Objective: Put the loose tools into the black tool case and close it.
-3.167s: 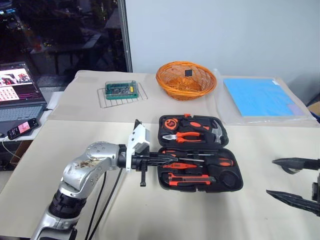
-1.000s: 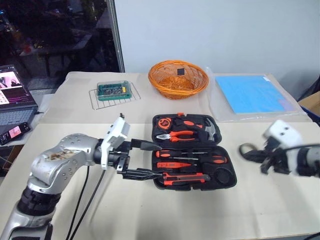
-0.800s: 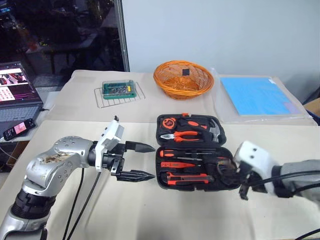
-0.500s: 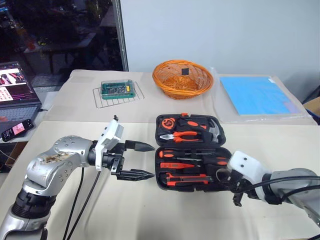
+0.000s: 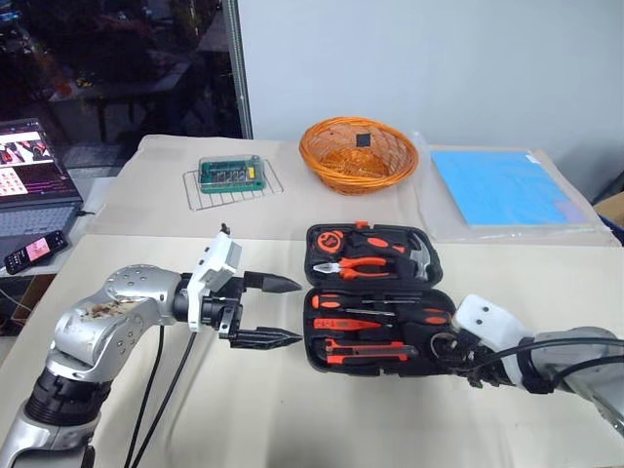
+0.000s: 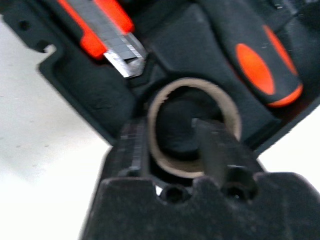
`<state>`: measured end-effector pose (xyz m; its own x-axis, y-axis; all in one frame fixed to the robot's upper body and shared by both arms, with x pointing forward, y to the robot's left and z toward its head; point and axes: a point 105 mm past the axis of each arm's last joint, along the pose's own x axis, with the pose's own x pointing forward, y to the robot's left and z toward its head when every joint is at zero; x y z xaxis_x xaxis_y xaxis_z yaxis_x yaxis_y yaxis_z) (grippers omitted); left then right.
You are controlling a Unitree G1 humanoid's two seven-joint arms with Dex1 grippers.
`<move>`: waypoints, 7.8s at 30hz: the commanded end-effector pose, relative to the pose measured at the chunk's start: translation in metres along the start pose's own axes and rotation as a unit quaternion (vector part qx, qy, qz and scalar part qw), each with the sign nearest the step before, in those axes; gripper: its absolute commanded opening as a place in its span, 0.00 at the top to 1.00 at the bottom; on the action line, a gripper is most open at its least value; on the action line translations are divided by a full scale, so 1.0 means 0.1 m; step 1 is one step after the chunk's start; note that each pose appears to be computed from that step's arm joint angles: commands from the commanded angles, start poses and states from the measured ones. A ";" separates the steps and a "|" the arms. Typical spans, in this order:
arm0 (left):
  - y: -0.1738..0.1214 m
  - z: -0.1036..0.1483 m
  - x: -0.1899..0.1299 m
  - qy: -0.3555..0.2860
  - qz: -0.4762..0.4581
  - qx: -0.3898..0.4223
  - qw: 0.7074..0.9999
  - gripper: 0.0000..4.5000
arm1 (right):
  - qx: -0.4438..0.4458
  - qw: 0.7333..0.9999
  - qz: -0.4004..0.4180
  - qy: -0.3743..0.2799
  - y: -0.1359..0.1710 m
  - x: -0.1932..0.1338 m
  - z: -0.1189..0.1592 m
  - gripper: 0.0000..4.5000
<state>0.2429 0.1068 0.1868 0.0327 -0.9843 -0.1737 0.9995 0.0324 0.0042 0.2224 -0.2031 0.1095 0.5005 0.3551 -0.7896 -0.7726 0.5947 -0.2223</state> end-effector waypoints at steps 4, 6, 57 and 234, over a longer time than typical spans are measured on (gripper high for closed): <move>0.05 0.06 -0.01 -0.016 0.018 0.009 1.000 0.00 | 0.002 0.999 0.021 -0.038 0.05 -0.06 0.11 0.06; 0.10 0.06 0.00 -0.025 0.033 -0.006 0.999 0.00 | 0.000 0.997 0.023 -0.079 0.05 -0.14 0.23 0.00; 1.70 -0.33 0.43 0.015 0.429 -0.278 0.859 0.99 | 0.282 0.932 -0.085 -0.210 -1.50 0.34 0.79 0.99; 0.36 -0.58 0.31 0.180 0.040 0.030 0.982 0.26 | 0.132 0.906 0.025 -0.401 -0.27 0.40 1.21 0.98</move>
<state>0.2836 0.0861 0.1395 0.1433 -0.8768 -0.4590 0.9848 0.0804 0.1537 0.3061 -0.1192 0.1381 0.6647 0.7292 -0.1627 -0.7304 0.6800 0.0638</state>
